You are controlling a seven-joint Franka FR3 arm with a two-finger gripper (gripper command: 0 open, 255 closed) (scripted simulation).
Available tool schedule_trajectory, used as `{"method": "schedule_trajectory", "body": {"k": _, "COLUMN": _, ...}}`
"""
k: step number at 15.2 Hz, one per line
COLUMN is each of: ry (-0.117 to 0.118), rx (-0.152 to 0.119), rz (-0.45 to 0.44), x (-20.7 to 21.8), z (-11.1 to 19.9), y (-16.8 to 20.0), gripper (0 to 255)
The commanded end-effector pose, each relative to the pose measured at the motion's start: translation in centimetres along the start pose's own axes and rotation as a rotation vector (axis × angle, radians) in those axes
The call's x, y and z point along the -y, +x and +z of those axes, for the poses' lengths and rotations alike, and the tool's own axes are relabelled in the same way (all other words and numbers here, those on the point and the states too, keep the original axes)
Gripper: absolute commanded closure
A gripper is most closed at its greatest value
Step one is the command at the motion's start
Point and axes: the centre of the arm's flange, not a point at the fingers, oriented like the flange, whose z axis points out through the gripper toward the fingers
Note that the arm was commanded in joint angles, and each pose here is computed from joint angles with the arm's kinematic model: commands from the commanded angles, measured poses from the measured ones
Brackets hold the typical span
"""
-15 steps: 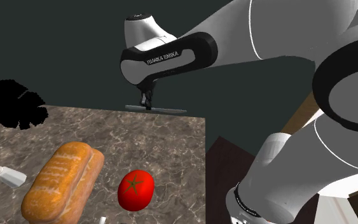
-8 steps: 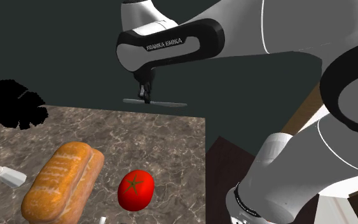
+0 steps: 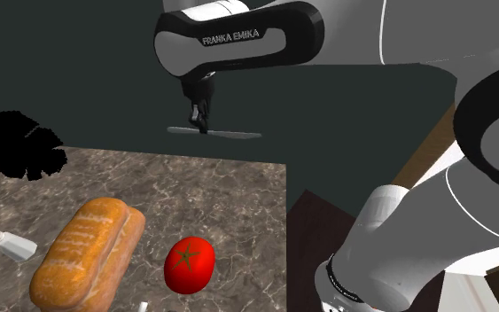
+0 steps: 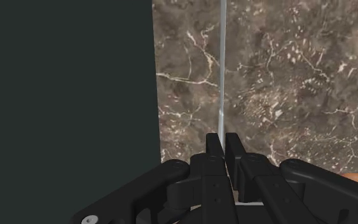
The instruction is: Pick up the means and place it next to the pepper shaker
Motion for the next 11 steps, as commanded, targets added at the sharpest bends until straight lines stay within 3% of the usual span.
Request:
{"method": "schedule_trajectory", "body": {"k": 1, "ry": 0.000, "rx": 0.000, "rz": 0.000, "x": -0.1, "z": -1.0, "y": 0.0, "gripper": 255}}
{"method": "schedule_trajectory", "body": {"k": 11, "ry": 0.000, "rx": 0.000, "rz": 0.000, "x": 6.1, "z": -0.4, "y": 11.7, "gripper": 255}}
